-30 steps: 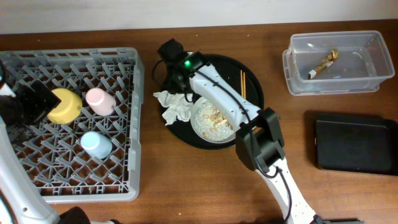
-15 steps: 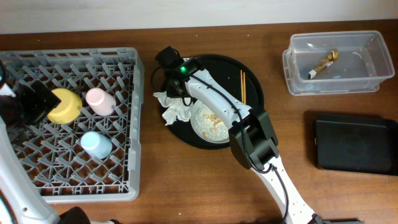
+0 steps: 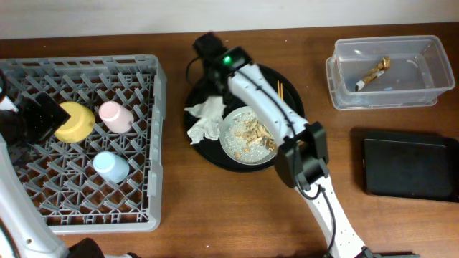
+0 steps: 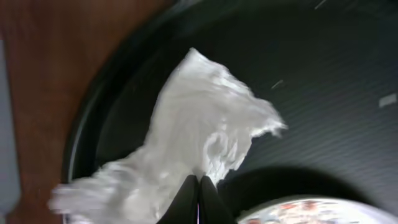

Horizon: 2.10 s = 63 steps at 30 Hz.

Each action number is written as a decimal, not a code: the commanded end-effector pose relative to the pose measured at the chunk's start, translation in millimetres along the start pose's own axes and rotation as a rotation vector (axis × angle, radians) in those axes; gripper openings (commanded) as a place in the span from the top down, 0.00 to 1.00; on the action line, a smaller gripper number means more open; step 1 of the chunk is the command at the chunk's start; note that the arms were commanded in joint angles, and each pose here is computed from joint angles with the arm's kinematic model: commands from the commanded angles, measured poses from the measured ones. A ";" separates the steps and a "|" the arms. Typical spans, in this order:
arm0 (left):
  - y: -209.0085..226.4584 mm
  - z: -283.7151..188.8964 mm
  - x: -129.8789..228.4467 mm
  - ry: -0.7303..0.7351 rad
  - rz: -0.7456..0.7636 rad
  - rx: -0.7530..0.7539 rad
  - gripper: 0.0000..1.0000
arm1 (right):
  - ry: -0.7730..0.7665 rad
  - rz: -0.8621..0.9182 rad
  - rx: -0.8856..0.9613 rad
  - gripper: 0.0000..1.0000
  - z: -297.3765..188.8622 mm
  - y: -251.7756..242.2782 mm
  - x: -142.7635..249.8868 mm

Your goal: Sort waste into correct bins and load items into the dishwasher rack

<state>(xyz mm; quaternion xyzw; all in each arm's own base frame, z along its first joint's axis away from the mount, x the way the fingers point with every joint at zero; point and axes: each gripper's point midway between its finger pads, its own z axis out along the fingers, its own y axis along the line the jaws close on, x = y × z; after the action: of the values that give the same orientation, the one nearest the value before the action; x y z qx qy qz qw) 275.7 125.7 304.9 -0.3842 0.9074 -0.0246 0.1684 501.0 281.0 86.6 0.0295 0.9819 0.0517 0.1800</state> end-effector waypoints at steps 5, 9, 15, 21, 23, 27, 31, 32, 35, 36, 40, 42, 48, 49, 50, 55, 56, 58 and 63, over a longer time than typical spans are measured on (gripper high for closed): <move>1.6 -0.1 -0.9 -0.004 -0.011 -0.007 0.00 | -0.256 0.235 -0.033 0.96 -124.1 -103.8 -104.4; 1.6 -0.1 -0.8 -0.004 -0.011 -0.007 0.00 | -0.285 0.373 -0.051 0.96 -141.1 -181.7 -130.9; 1.6 -0.1 -0.8 -0.004 -0.011 -0.007 0.00 | -0.292 0.615 -0.163 0.96 -159.2 -320.9 -146.1; 1.6 -0.1 -0.8 -0.004 -0.011 -0.007 0.00 | -0.329 0.757 -0.083 0.96 -170.9 -416.7 -133.2; 1.6 -0.1 -0.8 -0.004 -0.011 -0.007 0.00 | -0.327 0.769 -0.067 0.96 -168.0 -427.5 -130.7; 1.6 -0.1 -0.8 -0.004 -0.011 -0.007 0.00 | -0.301 0.711 -0.056 0.16 -152.7 -431.1 -128.2; 1.6 -0.1 -0.8 -0.004 -0.011 -0.007 0.00 | -0.267 0.649 -0.055 0.02 -143.9 -420.4 -125.0; 1.6 -0.1 -0.8 -0.004 -0.011 -0.007 0.00 | -0.256 0.634 -0.072 0.02 -142.9 -413.4 -124.6; 1.6 -0.1 -0.9 -0.004 -0.011 -0.007 0.00 | -0.207 0.551 -0.196 0.02 -141.1 -378.6 -122.8; 1.6 -0.1 -0.8 -0.004 -0.011 -0.007 0.00 | -0.179 0.502 -0.263 0.02 -140.6 -356.2 -121.0; 1.6 -0.1 -0.9 -0.004 -0.011 -0.007 0.00 | -0.039 0.333 -0.424 0.01 -136.6 -268.7 -100.0; 1.6 -0.1 -0.8 -0.004 -0.011 -0.007 0.00 | 0.045 0.213 -0.406 0.01 -128.6 -219.5 -79.0; 1.6 -0.1 -0.8 -0.004 -0.011 -0.007 0.00 | 0.168 -0.047 -0.145 0.00 -97.3 -114.4 -21.7; 1.6 -0.1 -0.8 -0.004 -0.011 -0.007 0.00 | 0.177 -0.068 -0.109 0.02 -91.4 -99.9 -12.8; 1.6 -0.1 -0.8 -0.004 -0.011 -0.007 0.00 | 0.184 -0.088 -0.064 0.04 -84.0 -82.9 -1.8; 1.6 -0.1 -0.9 -0.004 -0.011 -0.007 0.00 | 0.198 -0.193 -0.008 0.06 -34.5 0.7 53.8; 1.6 -0.1 -0.8 -0.004 -0.011 -0.007 0.00 | 0.201 -0.204 -0.012 0.06 -24.4 12.2 64.1; 1.6 -0.1 -0.8 -0.004 -0.011 -0.007 0.00 | 0.203 -0.206 -0.022 0.07 -4.1 31.3 82.5; 1.6 -0.1 -0.8 -0.004 -0.011 -0.007 0.00 | 0.163 -0.255 -0.029 0.16 37.8 50.1 105.6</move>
<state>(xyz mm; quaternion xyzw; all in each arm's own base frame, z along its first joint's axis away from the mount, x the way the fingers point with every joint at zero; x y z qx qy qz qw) 275.6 125.6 304.9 -0.3842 0.9075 -0.0246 0.1683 417.2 352.1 43.2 -0.1178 0.9849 0.0742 0.1027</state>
